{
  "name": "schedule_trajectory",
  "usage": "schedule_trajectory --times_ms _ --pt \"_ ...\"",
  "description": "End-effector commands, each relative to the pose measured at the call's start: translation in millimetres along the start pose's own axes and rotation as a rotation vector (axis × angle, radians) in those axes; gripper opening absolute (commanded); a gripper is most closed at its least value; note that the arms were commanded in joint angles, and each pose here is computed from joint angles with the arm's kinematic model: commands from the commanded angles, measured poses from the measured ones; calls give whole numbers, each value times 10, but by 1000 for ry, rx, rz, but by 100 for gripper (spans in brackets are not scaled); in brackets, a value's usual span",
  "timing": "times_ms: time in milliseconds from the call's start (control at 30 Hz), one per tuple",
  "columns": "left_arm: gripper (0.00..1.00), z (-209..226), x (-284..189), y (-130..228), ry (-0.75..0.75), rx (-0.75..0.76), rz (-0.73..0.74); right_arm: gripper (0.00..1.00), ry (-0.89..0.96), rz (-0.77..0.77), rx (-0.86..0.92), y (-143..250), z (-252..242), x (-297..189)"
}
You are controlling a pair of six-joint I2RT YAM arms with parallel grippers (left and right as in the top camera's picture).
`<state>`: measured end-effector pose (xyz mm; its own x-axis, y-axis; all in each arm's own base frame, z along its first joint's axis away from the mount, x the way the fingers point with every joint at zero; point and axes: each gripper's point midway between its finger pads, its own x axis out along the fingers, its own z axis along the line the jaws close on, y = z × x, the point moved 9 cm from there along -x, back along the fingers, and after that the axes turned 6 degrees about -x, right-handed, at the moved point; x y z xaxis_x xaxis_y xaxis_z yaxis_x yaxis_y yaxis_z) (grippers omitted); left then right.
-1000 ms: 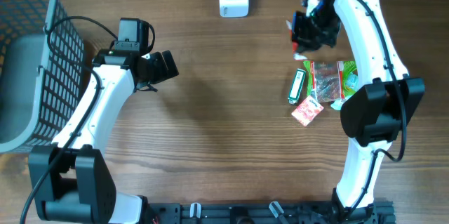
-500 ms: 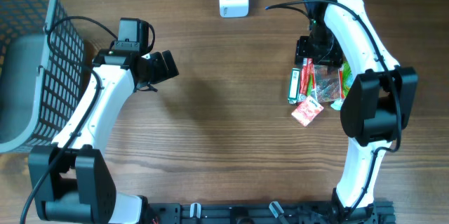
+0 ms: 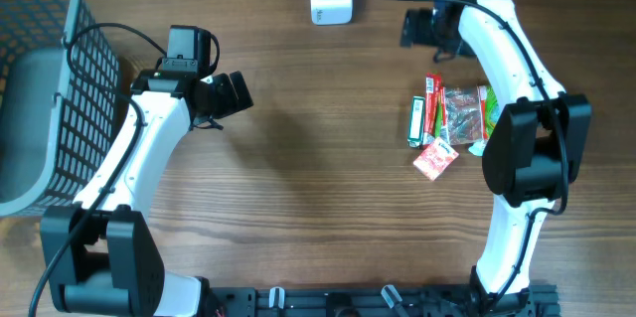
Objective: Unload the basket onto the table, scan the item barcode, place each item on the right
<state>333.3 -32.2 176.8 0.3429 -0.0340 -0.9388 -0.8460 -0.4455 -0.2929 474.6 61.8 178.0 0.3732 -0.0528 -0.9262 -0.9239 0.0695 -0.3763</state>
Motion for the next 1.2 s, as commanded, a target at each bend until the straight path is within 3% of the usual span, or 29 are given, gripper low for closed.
schedule_trajectory --times_ms 0,133,367,567,733,933,1167 --pt "100 4 11 -9 -4 3 2 100 -24 -188 23 -294 53 -25" --pt "100 4 11 -9 -4 3 2 100 -54 -328 42 -508 94 -51" --pt "100 4 11 -9 -4 3 2 100 -74 -371 32 -533 172 -297" --pt "100 4 11 -9 -4 3 2 100 -132 -593 49 -591 110 -1467" --pt "100 4 11 -9 -4 3 2 100 -183 -817 78 -400 -78 -2616" --pt "100 4 11 -9 -4 3 2 100 -241 -1070 111 123 -353 -3816" --pt "100 4 11 -9 -4 3 2 100 -226 -1296 188 909 -722 -4753"
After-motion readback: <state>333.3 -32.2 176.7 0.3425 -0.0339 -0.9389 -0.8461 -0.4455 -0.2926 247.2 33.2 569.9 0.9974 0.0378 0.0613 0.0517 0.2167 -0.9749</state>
